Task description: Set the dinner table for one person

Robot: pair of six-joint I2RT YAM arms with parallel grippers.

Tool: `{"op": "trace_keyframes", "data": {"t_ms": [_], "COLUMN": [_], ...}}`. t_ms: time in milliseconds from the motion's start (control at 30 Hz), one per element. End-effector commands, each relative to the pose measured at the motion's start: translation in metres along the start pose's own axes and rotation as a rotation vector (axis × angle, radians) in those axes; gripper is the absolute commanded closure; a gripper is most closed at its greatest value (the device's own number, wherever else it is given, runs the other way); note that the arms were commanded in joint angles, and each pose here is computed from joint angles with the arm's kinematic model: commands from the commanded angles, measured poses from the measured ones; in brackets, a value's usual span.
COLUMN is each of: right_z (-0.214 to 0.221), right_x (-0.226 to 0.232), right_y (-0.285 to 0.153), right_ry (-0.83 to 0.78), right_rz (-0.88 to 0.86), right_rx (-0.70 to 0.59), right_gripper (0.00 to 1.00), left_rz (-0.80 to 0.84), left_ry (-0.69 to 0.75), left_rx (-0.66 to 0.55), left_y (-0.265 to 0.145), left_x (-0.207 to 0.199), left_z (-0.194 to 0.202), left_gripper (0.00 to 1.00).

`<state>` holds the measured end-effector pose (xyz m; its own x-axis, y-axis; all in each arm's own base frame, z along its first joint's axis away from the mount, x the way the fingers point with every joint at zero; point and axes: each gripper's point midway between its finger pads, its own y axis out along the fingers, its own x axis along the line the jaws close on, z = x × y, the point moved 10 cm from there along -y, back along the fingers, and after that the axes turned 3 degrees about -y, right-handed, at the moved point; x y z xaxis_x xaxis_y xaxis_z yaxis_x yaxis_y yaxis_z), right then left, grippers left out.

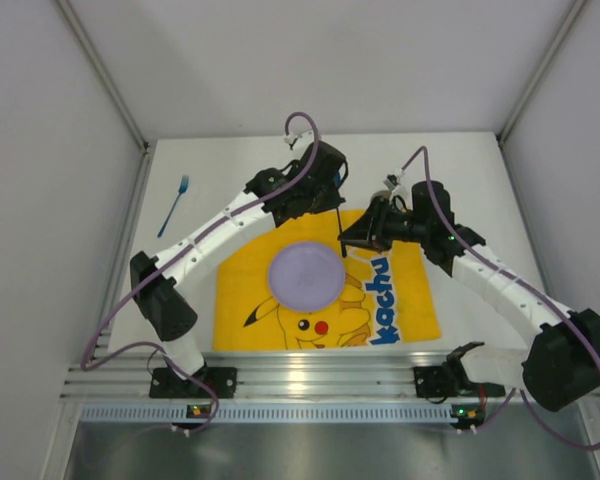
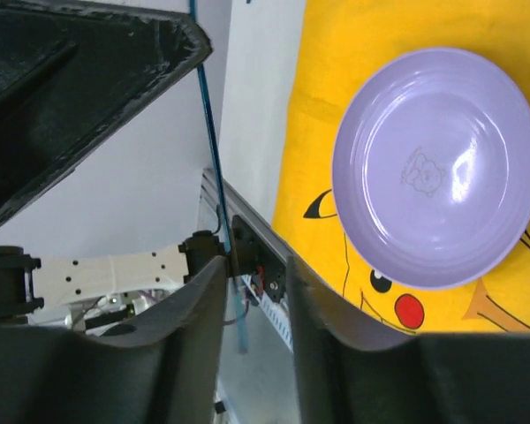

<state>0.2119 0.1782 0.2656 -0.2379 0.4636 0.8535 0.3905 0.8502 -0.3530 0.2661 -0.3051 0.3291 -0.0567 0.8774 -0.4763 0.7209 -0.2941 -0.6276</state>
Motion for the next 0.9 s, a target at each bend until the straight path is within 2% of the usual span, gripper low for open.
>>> {"op": "trace_keyframes", "data": {"t_ms": [0,33,67,100,133,167,200,233,367,400,467,500,533,633,800,867], "right_z": [-0.005,-0.005,-0.005,-0.004,-0.002,-0.003,-0.002,0.001,0.006,0.009,0.019,0.024,0.033,0.052,0.074,0.076], "right_x": [0.004,0.005,0.004,0.003,0.001,-0.002,-0.003,-0.009,-0.038,-0.041,-0.058,-0.062,-0.071,-0.088,-0.117,-0.124], "right_y": [0.005,0.005,0.005,0.005,0.004,0.003,-0.001,-0.003,-0.028,-0.034,-0.043,-0.045,-0.050,-0.055,-0.055,-0.055], "right_ry": [-0.034,-0.036,-0.035,-0.032,-0.025,-0.025,-0.025,-0.006,0.012,0.010,0.037,0.043,0.070,0.081,0.125,0.115], "right_rz": [-0.041,-0.040,-0.038,-0.033,-0.019,-0.005,0.008,0.049,0.192,0.205,0.270,0.290,0.343,0.427,0.520,0.558], "right_rx": [-0.033,-0.035,-0.034,-0.036,-0.036,-0.044,-0.048,-0.041,-0.059,-0.063,-0.034,-0.018,0.013,0.065,0.222,0.248], "right_gripper": [0.69,0.76,0.91,0.99,1.00,1.00,1.00,1.00,1.00,1.00,1.00,1.00,1.00,1.00,1.00,1.00], "left_rz": [0.125,0.136,0.139,0.148,0.160,0.153,0.146,0.127,-0.008,-0.010,-0.087,-0.090,-0.171,-0.270,-0.344,-0.362], "left_ry": [-0.043,-0.046,-0.045,-0.041,-0.037,-0.027,-0.022,-0.017,0.022,0.016,0.018,0.006,-0.023,-0.053,-0.030,-0.059], "left_rx": [-0.075,-0.080,-0.079,-0.074,-0.073,-0.063,-0.061,-0.051,-0.033,-0.050,-0.057,-0.085,-0.090,-0.130,-0.101,-0.131], "left_y": [-0.025,-0.026,-0.026,-0.026,-0.026,-0.023,-0.022,-0.019,-0.011,-0.021,-0.014,-0.025,-0.017,-0.016,0.013,0.020], "left_x": [-0.018,-0.019,-0.019,-0.020,-0.020,-0.018,-0.015,-0.009,0.034,0.046,0.086,0.100,0.133,0.187,0.236,0.256], "left_z": [-0.022,-0.023,-0.023,-0.022,-0.022,-0.019,-0.019,-0.017,-0.020,-0.026,-0.034,-0.041,-0.048,-0.068,-0.093,-0.110], "left_gripper": [1.00,1.00,1.00,1.00,0.94,0.53,0.36,0.02,0.02,0.02,0.02,0.02,0.02,0.02,0.02,0.02]}}
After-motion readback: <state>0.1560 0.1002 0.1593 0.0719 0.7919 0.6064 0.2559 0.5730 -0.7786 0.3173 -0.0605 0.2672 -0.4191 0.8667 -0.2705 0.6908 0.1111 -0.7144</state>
